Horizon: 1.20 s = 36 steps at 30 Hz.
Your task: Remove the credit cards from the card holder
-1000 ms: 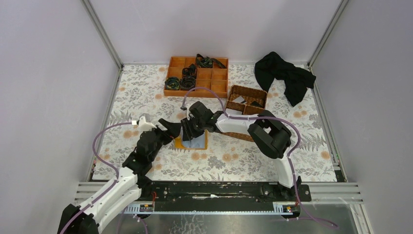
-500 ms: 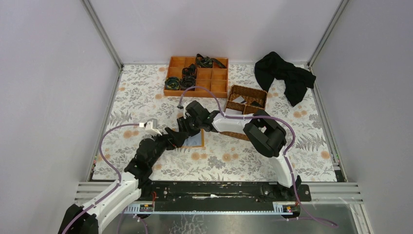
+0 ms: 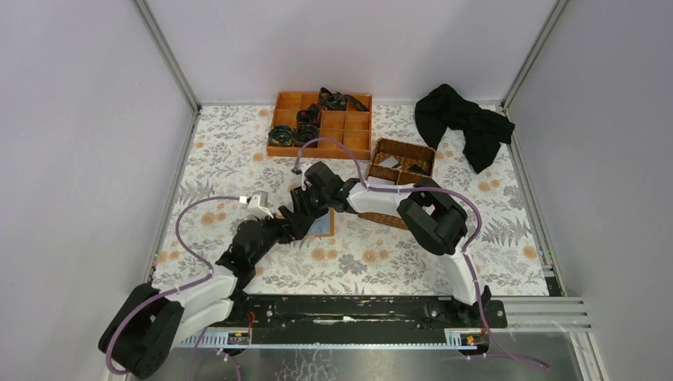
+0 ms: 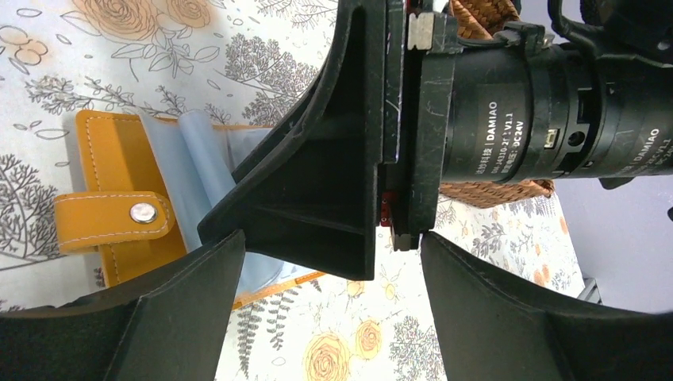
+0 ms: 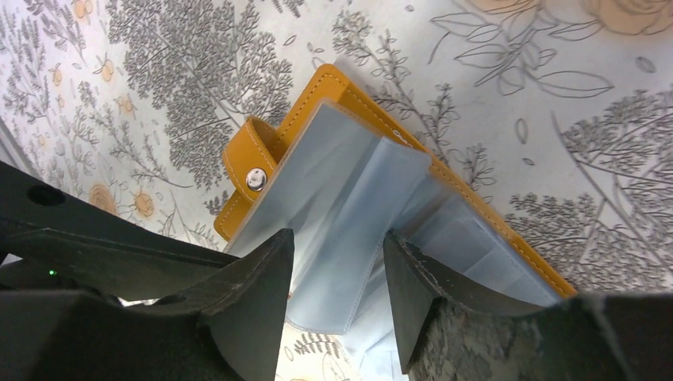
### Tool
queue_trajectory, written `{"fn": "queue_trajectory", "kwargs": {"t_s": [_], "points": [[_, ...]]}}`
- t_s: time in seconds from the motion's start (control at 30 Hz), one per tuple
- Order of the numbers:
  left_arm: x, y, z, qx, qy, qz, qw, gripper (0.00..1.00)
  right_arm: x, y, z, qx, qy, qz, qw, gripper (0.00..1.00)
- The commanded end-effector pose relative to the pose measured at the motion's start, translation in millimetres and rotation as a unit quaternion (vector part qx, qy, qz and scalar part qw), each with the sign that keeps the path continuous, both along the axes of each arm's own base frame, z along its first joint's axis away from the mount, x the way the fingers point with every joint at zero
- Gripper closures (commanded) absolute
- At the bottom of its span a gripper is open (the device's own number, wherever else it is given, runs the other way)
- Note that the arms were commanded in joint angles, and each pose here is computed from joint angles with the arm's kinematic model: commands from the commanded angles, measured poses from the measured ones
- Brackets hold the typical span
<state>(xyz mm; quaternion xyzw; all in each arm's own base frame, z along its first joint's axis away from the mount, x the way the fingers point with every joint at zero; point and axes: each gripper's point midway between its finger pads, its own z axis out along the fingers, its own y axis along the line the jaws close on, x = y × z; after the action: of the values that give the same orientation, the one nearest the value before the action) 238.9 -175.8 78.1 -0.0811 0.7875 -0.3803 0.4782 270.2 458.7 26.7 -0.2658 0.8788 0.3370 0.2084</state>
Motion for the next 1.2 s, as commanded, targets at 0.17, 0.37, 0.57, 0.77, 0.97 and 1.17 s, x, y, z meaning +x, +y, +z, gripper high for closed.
{"fn": "queue_trajectory", "kwargs": {"t_s": [0.17,0.37,0.57,0.77,0.97,1.17], "points": [[1,8,-52,0.036,0.118,0.043,0.991,0.19,-7,16,40,0.047,-0.016,0.015,0.999,0.44],[-2,14,-65,0.044,0.147,0.061,0.986,0.22,-2,12,54,0.051,-0.035,0.001,0.998,0.42],[-3,17,-68,0.050,0.153,0.067,0.985,0.23,0,3,76,0.074,-0.070,-0.010,0.995,0.40],[-3,21,-77,0.057,0.166,0.080,0.981,0.24,-2,-3,107,0.095,-0.095,-0.015,0.991,0.39],[2,24,-73,0.051,0.158,0.093,0.982,0.25,7,-18,121,0.090,-0.127,-0.051,0.986,0.39],[7,34,-63,0.054,0.137,0.118,0.982,0.24,10,-22,120,0.076,-0.131,-0.059,0.987,0.38]]}}
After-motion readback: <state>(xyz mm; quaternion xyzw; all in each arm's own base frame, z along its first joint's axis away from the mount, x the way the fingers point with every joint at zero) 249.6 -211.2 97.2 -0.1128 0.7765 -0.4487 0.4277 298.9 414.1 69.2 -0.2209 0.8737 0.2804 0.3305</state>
